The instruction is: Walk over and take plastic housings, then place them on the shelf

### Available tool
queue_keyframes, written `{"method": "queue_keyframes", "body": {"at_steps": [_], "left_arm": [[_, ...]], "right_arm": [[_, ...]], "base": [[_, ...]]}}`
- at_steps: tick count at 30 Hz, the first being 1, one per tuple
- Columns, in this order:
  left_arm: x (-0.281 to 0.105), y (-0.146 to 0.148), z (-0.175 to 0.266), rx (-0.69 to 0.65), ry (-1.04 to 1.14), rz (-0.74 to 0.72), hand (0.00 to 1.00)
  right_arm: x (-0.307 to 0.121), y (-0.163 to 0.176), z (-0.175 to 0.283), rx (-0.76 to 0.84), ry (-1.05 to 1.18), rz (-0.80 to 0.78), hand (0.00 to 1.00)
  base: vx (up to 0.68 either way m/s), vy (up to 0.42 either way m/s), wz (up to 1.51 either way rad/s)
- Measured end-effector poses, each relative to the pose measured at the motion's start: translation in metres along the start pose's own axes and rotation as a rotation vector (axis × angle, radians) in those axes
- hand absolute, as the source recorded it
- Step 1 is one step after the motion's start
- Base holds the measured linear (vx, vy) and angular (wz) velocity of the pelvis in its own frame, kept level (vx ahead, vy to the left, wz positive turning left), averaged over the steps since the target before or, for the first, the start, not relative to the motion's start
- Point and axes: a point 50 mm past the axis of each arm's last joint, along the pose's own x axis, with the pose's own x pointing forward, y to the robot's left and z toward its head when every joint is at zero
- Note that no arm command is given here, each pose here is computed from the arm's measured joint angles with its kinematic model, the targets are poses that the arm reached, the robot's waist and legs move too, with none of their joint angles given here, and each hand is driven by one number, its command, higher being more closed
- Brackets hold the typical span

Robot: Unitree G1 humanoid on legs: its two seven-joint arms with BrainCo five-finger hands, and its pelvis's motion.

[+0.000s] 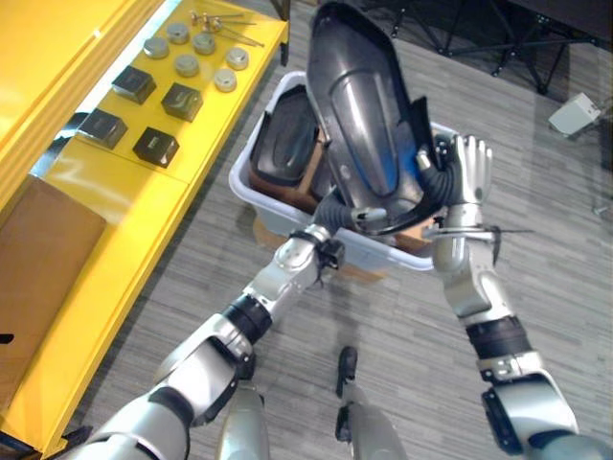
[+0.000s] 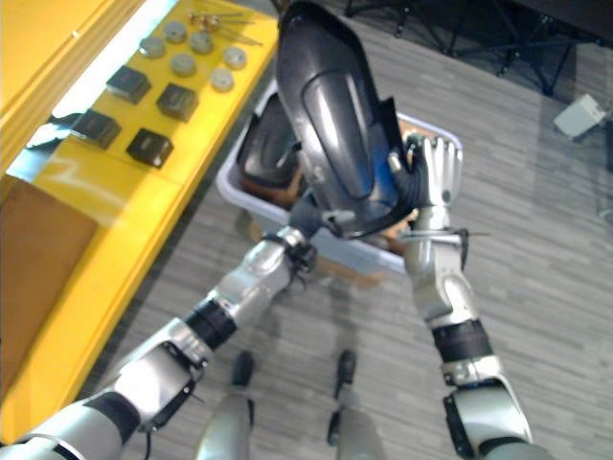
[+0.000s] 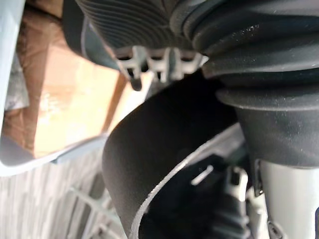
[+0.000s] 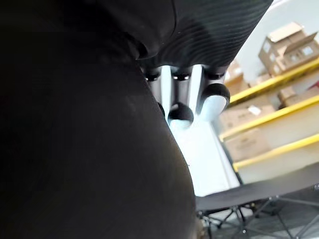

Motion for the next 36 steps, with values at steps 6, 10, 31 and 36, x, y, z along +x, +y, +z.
{"method": "queue_keyframes", "body": {"at_steps": [6, 10, 31, 36], "left_arm": [[-0.003, 0.003, 0.001, -0.005, 0.013, -0.010, 1.00], [-0.003, 0.004, 0.000, -0.002, 0.023, 0.003, 1.00], [-0.029, 0.017, -0.044, -0.072, 0.151, 0.205, 1.00], [-0.044, 0.011, -0.068, -0.126, 0.207, 0.228, 1.00]], "right_arm": [[-0.004, 0.004, 0.000, -0.015, -0.012, 0.029, 1.00], [-0.008, 0.006, -0.003, -0.019, -0.002, 0.041, 1.00], [-0.058, 0.025, 0.014, 0.024, -0.079, 0.135, 1.00], [-0.081, 0.033, 0.008, 0.017, -0.056, 0.211, 1.00]], "base": [[0.00, -0.002, 0.01], [0.00, 0.000, 0.00], [0.01, 0.001, -0.04], [0.02, 0.000, -0.01]]}}
